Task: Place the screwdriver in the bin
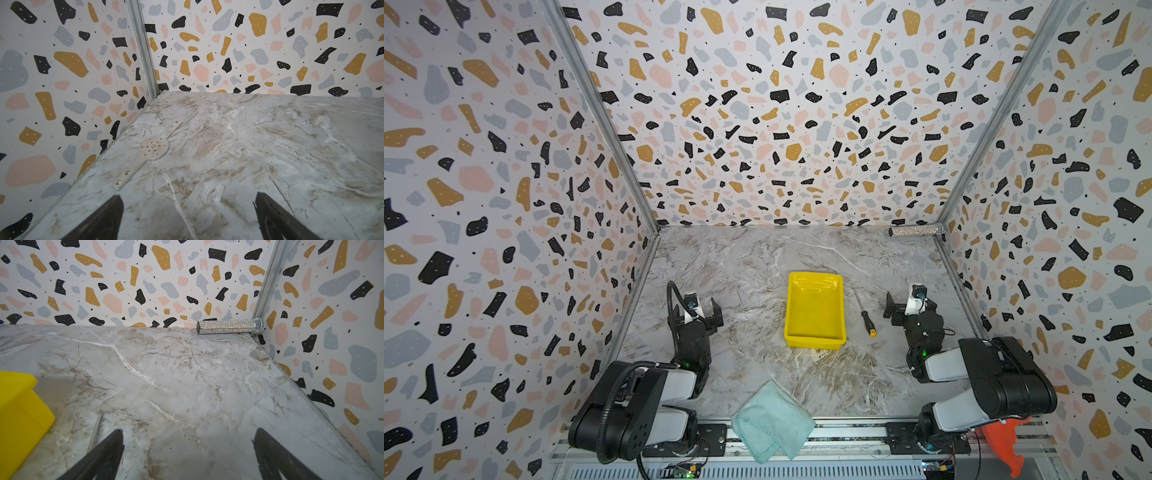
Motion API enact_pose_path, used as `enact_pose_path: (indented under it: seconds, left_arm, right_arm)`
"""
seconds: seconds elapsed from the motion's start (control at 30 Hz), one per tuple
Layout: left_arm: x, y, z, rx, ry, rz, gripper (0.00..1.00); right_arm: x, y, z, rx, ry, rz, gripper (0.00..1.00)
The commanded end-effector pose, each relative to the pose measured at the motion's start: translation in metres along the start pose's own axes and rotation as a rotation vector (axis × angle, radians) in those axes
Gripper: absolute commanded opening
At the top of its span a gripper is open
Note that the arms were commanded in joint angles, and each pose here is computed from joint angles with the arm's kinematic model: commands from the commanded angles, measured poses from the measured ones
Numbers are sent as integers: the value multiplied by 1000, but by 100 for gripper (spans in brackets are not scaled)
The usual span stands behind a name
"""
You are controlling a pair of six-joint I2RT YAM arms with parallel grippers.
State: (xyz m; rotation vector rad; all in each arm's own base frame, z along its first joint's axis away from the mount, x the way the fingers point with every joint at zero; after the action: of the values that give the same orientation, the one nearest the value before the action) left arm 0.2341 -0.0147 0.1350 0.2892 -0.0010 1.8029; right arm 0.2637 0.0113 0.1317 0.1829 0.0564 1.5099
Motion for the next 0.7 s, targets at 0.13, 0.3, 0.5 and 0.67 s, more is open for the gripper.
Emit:
enact_pose_path:
  seconds: [0.13,0.3,0.5,0.67]
  left_arm:
    - [2,0,10,-59,36,5,100]
    - [2,1,11,-66,34,3,100]
    - [3,4,33,12,42,173,100]
    - [6,15,58,8,84,254,100]
  right_arm:
    - [0,0,6,-28,-11,3,99]
    - [2,12,10,-96,-1,7,99]
    - [4,41,22,-199,-12,-93,99]
    - [17,41,68,-33,-92,-155,99]
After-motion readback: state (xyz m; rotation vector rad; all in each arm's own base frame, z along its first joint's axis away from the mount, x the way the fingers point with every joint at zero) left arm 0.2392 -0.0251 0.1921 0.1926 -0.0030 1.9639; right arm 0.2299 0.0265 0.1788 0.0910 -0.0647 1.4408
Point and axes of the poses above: each gripper's point midway between its finger pads, its own y axis back along the fingers, its own x axis along the line the jaws close on, z = x × y, the point moved 10 cm from there along y, back along the fingers, and after that the axes turned 8 degrees about -y, right-handed, at the moved point
